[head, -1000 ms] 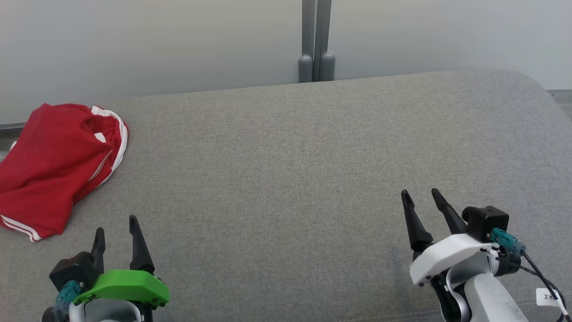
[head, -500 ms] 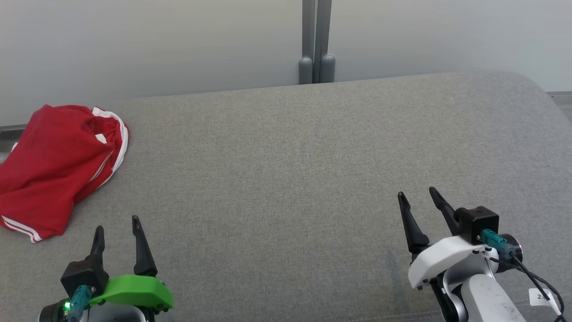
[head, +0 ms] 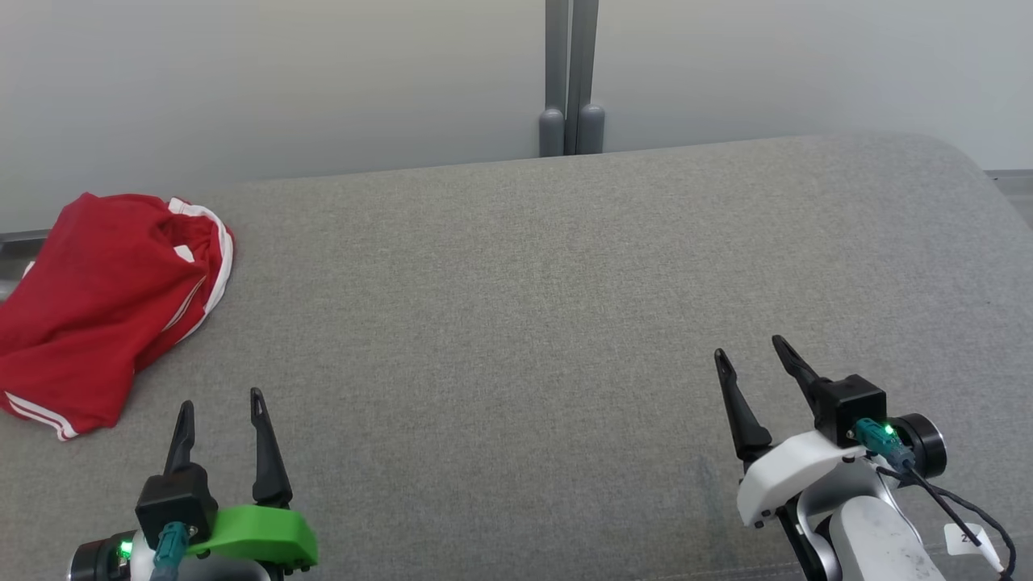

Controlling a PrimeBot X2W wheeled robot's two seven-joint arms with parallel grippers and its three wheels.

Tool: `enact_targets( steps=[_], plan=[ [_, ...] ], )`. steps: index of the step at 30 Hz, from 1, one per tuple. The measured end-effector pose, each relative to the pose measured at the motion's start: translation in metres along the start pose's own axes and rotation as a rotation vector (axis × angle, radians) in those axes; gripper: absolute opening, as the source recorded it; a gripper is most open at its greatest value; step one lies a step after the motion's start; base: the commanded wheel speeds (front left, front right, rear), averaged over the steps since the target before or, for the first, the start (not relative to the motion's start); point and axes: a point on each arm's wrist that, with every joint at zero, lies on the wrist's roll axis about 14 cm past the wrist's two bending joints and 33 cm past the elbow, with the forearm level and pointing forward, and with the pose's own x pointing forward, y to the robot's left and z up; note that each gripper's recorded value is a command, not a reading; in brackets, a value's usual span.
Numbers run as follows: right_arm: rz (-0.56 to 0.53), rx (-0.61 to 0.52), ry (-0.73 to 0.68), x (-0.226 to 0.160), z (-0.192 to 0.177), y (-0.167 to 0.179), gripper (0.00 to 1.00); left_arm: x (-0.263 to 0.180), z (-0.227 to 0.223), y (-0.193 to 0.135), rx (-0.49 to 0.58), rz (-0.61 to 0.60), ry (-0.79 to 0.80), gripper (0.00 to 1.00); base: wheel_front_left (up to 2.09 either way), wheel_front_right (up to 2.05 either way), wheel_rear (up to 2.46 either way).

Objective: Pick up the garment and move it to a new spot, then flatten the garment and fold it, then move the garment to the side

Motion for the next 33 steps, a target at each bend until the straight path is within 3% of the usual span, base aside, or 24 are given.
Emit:
enact_targets(
  steps=[14, 33],
  plan=[
    [0.024, -0.100, -0.001, -0.003, -0.001, 0.005, 1.00, -0.005, 0.007, -0.009, 0.093, -0.045, -0.049, 1.00, 0.00, 0.00, 0.00],
    [0.003, -0.085, -0.004, -0.004, 0.000, -0.001, 1.00, -0.008, 0.005, -0.008, 0.076, -0.060, -0.040, 1.00, 0.00, 0.00, 0.00]
  ],
)
